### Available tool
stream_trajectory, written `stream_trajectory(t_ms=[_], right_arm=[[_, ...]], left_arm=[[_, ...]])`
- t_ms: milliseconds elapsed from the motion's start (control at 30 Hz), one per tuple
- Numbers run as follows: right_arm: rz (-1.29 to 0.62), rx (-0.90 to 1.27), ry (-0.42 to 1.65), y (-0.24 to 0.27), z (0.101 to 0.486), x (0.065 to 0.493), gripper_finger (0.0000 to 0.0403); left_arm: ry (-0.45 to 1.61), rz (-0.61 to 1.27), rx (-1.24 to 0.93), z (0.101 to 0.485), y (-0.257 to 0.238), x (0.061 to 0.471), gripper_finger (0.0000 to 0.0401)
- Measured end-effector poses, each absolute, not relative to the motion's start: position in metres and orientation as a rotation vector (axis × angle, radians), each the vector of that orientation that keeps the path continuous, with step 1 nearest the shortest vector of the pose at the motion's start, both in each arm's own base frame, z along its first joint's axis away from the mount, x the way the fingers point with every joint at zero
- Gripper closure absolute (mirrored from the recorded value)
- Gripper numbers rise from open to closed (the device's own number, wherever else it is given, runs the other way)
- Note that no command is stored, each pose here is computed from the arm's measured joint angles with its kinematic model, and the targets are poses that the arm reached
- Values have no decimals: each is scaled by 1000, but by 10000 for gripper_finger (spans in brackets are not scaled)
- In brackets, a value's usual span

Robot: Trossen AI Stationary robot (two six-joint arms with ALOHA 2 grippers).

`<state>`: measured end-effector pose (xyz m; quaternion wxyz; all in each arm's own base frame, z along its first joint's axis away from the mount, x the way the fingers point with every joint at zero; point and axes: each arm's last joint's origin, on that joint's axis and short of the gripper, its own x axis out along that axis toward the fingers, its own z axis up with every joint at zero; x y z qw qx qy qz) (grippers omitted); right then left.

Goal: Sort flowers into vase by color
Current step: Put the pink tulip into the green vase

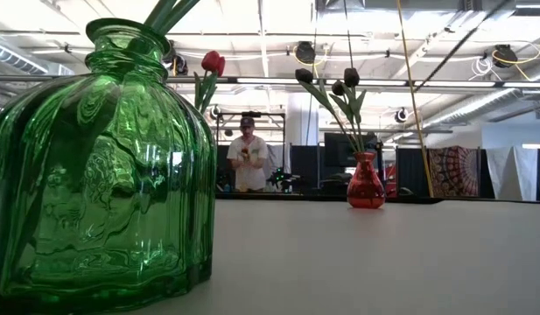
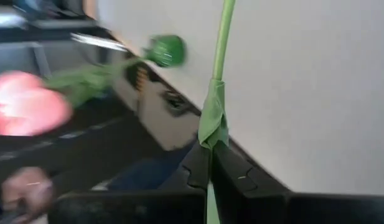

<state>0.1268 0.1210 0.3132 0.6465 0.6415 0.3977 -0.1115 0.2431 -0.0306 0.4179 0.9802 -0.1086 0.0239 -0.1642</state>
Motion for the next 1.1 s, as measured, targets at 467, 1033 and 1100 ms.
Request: stream_trajectory(t_ms=[467, 1033, 1100], right_arm=[[16, 1741, 540, 80, 362, 106, 402], [155, 1999, 88, 79, 384, 185, 402], [170, 2012, 42, 81, 384, 203, 402]], left_arm=[[37, 59, 13, 434, -14, 186, 299], [199, 322, 715, 439, -5, 175, 299], [216, 322, 784, 441, -5, 180, 299]])
